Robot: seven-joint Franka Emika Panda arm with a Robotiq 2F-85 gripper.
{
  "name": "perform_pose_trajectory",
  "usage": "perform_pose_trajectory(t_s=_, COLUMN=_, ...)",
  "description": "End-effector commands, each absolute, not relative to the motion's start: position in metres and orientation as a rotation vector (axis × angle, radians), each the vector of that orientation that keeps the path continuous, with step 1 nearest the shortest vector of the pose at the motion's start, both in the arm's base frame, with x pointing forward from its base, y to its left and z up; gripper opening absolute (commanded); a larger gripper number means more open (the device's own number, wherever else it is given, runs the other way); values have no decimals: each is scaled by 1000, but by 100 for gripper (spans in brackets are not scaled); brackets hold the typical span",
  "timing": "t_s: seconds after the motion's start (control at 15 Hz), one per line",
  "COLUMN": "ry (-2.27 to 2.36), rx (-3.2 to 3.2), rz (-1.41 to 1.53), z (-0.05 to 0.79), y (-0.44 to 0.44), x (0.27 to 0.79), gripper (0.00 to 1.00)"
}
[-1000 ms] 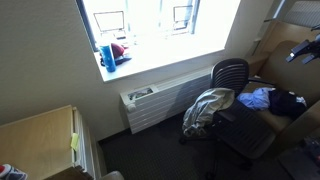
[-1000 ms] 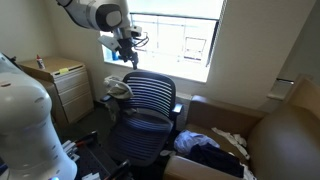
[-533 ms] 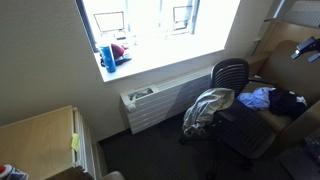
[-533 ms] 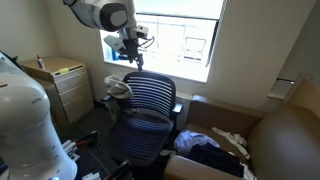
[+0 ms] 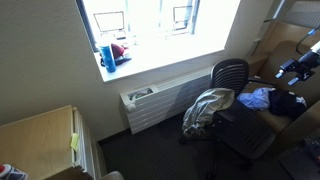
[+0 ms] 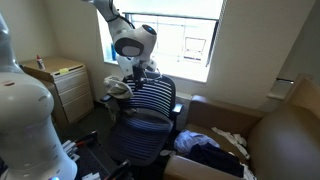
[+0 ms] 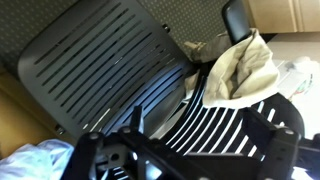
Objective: Pick up the brown clothing from the armrest and put it on the seat of the black chair
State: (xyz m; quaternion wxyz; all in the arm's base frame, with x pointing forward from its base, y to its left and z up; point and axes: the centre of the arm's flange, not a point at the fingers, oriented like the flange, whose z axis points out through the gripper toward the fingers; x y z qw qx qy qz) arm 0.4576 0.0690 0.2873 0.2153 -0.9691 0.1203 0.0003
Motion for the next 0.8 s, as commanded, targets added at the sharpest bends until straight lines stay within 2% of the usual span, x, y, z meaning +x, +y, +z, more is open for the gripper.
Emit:
perform_pose_trajectory(t_s=0.0, ry=249, rx=-2529, rz=152, z=279, y=116, x=487, gripper=100)
perform_pose_trajectory(t_s=0.07, ry=290, rx=-2601, rz=94, z=277, y=98, x=469, gripper=100)
perform_pose_trajectory(t_s=0.27, ry=246, rx=-2554, rz=136, z=282, y=122, x=479, gripper=100)
perform_pose_trajectory(t_s=0.47, ry=333, rx=-2661, rz=-7, z=262, y=122, x=477, gripper=100)
perform_pose_trajectory(t_s=0.73, ry=181, rx=-2701, rz=7, z=210, y=191, x=468, gripper=100)
